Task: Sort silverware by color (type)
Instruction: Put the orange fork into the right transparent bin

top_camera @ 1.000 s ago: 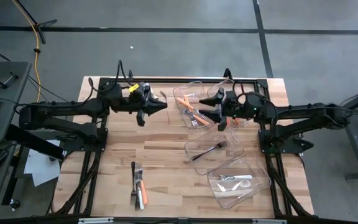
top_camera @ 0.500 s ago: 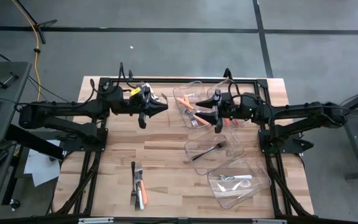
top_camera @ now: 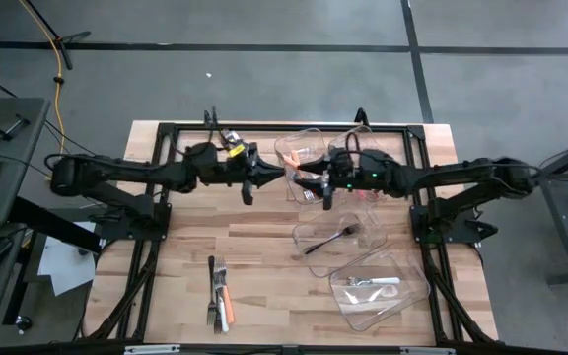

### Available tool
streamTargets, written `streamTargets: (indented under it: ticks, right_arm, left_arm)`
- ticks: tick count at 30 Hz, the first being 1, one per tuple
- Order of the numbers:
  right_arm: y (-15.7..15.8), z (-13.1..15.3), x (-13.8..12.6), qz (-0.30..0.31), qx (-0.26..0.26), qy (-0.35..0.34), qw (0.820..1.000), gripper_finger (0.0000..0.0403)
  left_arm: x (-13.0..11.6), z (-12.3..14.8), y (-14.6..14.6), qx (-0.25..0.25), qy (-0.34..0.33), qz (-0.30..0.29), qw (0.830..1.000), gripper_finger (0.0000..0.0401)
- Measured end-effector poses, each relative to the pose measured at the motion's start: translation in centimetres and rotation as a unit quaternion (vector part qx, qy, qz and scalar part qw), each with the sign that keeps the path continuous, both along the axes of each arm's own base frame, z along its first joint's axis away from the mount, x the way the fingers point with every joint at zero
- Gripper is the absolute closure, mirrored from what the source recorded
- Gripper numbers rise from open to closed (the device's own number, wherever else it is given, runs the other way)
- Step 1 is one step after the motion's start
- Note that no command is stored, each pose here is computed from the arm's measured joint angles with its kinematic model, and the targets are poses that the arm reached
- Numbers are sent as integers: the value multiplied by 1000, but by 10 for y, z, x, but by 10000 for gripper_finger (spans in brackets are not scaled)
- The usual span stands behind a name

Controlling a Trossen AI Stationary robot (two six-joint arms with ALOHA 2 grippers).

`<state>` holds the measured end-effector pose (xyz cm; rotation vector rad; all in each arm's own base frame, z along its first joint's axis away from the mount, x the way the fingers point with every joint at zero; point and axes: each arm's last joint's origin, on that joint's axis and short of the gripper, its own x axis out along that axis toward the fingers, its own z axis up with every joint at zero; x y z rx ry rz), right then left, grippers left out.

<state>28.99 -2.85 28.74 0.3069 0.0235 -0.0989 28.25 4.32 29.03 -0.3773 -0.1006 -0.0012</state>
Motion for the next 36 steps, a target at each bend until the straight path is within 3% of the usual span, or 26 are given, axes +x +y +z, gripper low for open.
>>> streamTargets:
  ticks: [13,17,23,30,36]
  right_arm:
    - [-2,-10,35,25,14,59,998,198]
    - [-4,-7,36,21,35,55,998,257]
    - [-5,-10,35,33,42,70,996,388]
    - [-5,-10,35,34,45,71,996,396]
    - [-5,-7,31,32,28,76,996,398]
  left_arm:
    - [14,-18,2,-22,19,-7,1000,401]
    - [14,-18,2,-19,21,-8,1000,401]
    - [14,-20,3,-15,29,-5,999,401]
    - [14,-20,3,-26,28,-6,999,383]
    - [6,-13,11,-55,23,-44,997,337]
